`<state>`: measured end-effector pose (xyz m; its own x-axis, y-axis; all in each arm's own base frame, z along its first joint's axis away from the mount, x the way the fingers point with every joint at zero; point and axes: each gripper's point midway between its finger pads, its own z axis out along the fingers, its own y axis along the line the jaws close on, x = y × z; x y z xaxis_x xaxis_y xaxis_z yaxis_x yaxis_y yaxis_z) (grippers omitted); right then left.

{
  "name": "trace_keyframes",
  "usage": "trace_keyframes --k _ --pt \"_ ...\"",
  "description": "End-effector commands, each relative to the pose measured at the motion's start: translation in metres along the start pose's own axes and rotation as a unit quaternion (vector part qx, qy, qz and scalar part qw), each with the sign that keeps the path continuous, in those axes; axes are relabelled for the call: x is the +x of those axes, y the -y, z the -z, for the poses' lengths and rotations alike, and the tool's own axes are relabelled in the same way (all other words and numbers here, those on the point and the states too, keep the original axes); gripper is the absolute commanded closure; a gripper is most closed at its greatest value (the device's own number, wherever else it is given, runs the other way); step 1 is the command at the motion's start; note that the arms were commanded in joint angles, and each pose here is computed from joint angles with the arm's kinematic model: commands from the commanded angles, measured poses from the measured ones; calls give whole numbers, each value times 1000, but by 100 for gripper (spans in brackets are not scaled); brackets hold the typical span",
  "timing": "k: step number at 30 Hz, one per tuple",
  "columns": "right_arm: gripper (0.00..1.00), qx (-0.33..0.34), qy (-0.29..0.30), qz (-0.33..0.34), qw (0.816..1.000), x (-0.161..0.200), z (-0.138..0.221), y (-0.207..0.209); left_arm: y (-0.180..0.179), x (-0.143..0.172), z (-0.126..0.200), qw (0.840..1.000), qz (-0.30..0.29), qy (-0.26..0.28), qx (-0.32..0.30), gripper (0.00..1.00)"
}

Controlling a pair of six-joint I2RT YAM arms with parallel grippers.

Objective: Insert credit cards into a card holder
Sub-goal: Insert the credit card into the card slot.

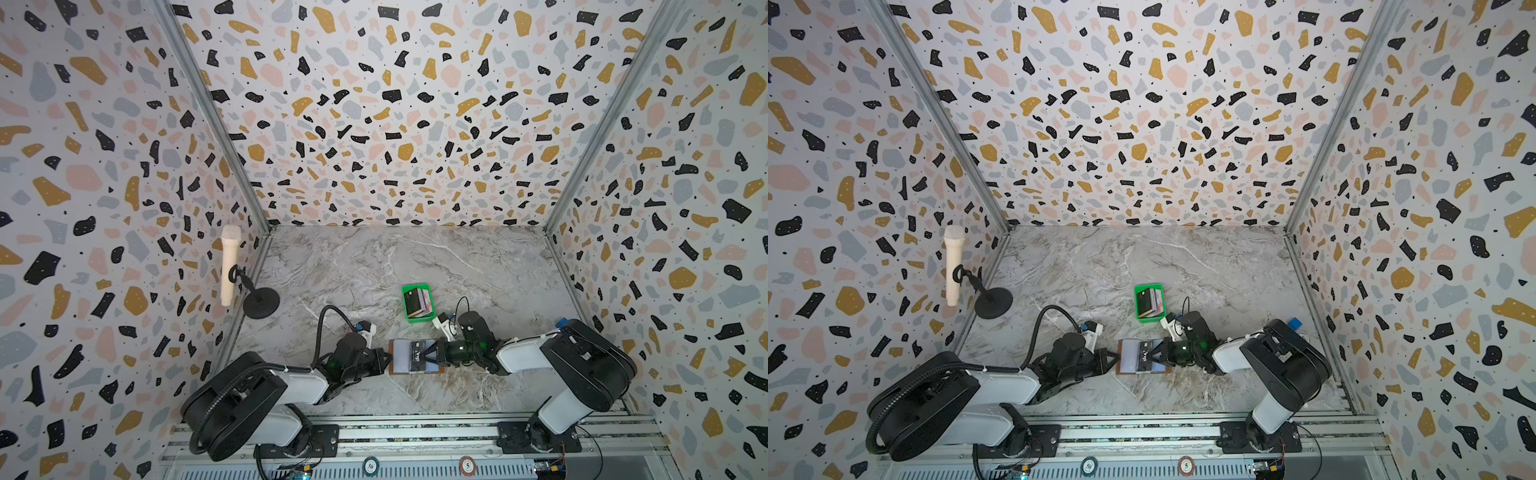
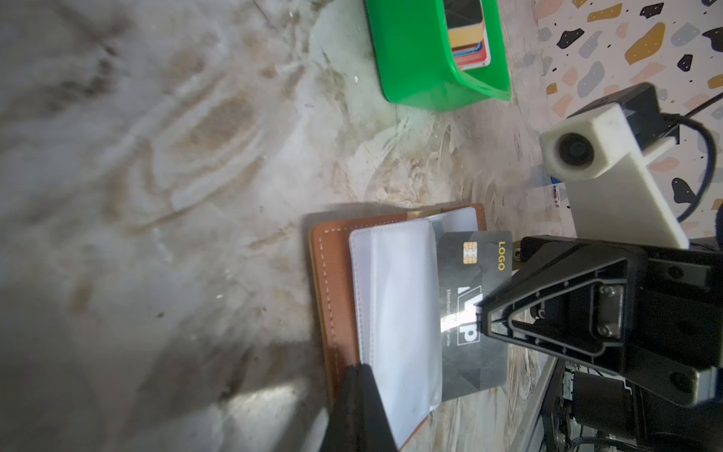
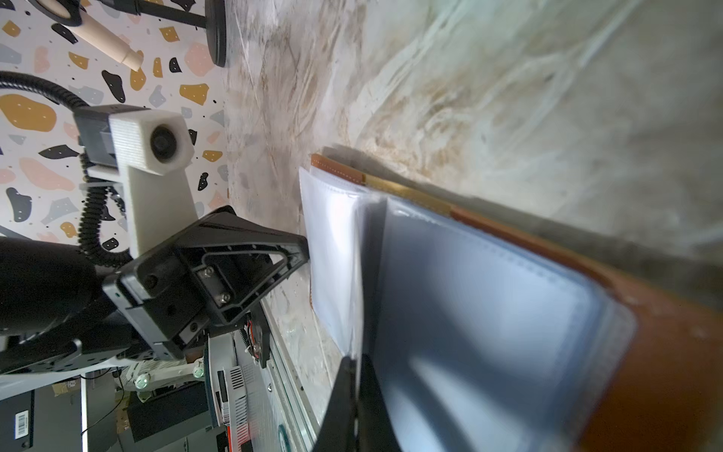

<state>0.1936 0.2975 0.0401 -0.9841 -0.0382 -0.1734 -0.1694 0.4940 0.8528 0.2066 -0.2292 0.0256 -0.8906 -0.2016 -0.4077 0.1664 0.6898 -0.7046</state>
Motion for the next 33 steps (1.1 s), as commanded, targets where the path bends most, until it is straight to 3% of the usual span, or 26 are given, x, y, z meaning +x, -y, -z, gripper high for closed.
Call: trace_keyframes --k 1,33 --pt "100 -1 -11 13 1000 1 -3 -3 -6 -4 5 1000 -5 12 -14 100" --pt "100 34 -34 39 998 -9 -22 0 -12 11 -4 1000 -2 -25 -14 100"
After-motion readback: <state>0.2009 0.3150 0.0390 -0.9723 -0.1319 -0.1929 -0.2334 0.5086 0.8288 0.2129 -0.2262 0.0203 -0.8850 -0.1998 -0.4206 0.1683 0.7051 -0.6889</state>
